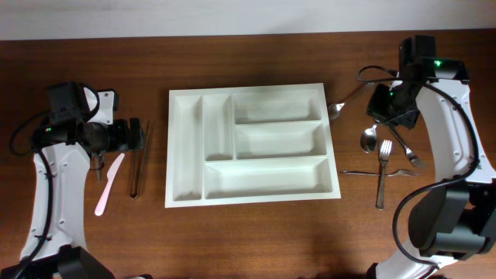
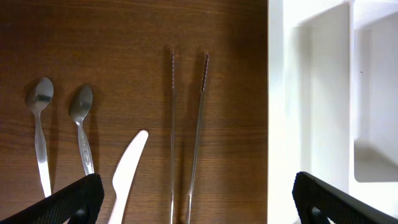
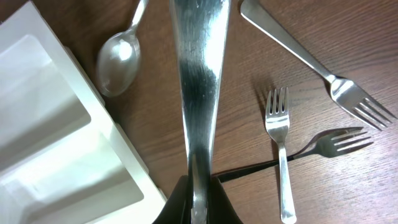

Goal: Pack container
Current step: 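Carry the spoon with the right gripper into the tray's top-right compartment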

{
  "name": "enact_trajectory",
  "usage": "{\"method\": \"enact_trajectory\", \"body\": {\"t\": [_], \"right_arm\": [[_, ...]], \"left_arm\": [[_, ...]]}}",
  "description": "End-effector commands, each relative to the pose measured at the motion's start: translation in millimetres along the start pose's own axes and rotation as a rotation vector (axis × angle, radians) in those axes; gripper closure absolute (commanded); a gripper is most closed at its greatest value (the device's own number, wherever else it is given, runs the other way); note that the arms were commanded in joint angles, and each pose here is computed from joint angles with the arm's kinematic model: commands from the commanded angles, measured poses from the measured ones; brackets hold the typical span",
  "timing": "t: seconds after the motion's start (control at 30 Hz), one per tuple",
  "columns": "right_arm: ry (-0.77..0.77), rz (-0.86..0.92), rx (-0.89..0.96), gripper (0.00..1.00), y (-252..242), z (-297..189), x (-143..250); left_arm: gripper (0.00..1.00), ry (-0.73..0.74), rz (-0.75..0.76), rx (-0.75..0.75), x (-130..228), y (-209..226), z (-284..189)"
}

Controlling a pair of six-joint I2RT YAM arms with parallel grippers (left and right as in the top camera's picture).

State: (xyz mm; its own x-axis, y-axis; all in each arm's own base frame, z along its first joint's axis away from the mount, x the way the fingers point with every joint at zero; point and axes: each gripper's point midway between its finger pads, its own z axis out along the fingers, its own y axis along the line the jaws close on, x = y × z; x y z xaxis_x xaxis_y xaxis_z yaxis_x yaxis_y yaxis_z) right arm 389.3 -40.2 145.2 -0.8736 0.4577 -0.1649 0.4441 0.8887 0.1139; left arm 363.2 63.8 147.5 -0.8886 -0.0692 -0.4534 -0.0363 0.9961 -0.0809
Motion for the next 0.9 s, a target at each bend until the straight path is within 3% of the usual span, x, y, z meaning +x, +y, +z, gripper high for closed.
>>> {"method": "enact_trajectory", "body": {"t": [0.0,0.1,0.37,0.73,0.87], "right_arm": [[0.004,-0.063,-0.06,0.96,11,-6,1],[0.019,-0.09,-0.139,0.96,28,-7,5],[0.002,0.036,-0.26,0.96,99,-10,15],[-0.191,0.381,-0.304,0.96,194,-11,18],[-0.177,0.514,-0.34,0.96,213,-1,22]], "left_arm": [[0.01,-0.015,0.014,-0.005,-7,3,-3],[0.01,-0.015,0.014,-0.005,-7,3,-3],[0.01,-0.015,0.014,-0.005,-7,3,-3],[0.01,-0.015,0.014,-0.005,-7,3,-3],[0.01,-0.015,0.014,-0.005,-7,3,-3]]}}
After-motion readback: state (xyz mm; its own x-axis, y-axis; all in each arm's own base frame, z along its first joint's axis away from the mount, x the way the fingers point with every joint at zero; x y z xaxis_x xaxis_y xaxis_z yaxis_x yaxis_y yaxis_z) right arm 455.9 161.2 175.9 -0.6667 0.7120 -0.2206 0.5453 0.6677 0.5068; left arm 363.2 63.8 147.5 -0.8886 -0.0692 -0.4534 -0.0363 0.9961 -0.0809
